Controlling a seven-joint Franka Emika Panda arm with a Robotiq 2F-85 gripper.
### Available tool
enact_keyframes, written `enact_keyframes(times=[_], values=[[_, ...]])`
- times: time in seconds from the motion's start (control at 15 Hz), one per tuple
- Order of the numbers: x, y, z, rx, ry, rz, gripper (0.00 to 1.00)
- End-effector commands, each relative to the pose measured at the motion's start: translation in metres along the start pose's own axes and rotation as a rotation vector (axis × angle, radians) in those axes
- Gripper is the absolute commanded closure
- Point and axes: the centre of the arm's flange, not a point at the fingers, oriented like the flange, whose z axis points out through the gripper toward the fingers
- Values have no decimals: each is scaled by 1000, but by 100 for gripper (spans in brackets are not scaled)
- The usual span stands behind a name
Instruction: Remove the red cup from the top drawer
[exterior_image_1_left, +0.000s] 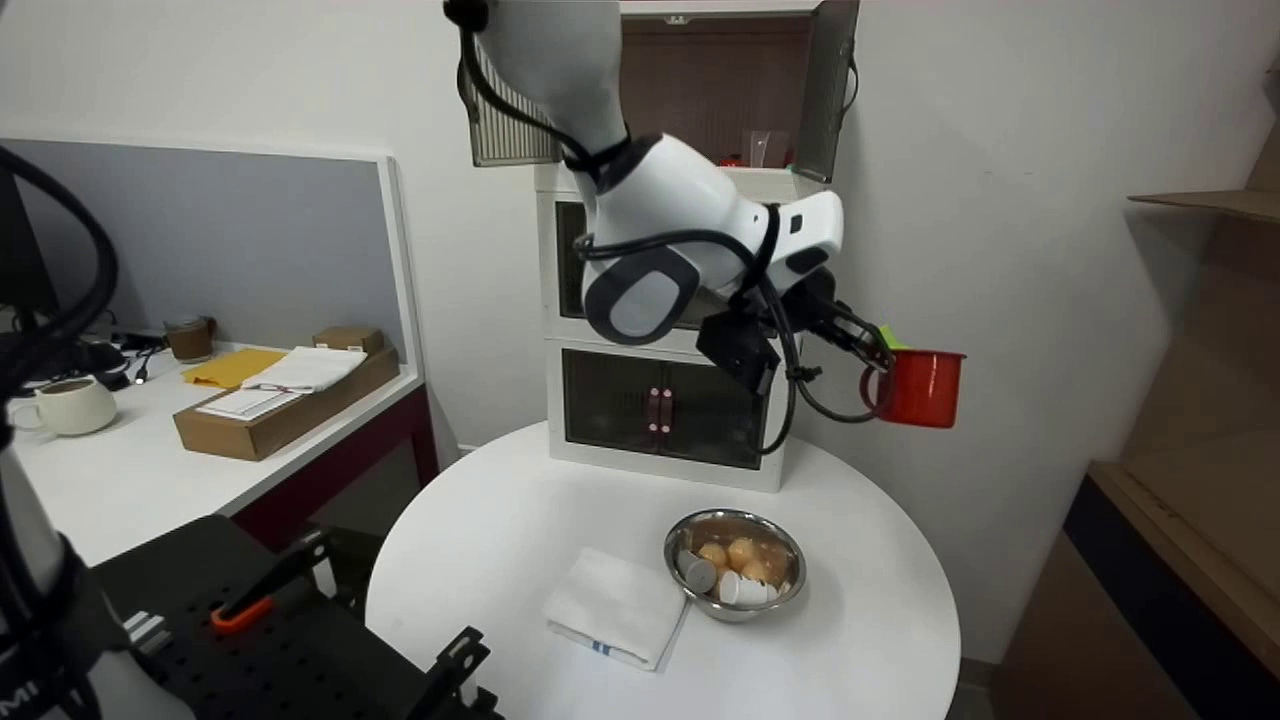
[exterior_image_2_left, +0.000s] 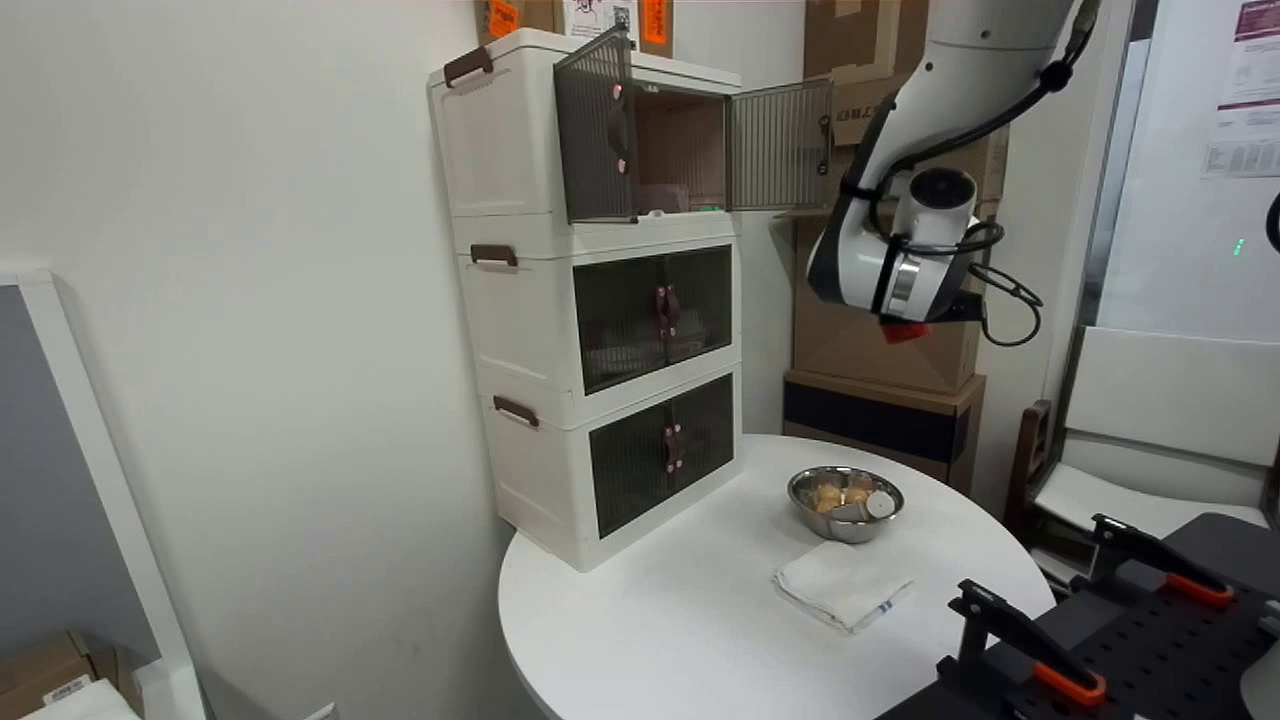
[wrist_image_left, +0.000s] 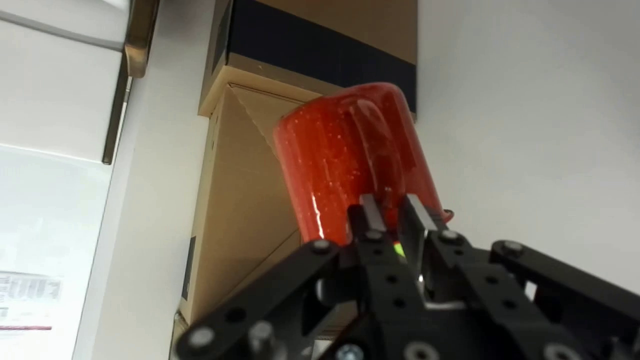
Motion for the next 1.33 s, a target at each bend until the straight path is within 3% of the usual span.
enact_keyframes(times=[0.0,0.47,0.87,1.27], values=[[-23,-14,58,-54,42,-41,96],[-92,-38,122,-60,1,-114,96],[-150,-39,144,-67,-72,-143,96],[-184,-53,153,-28,-163,-139,96]])
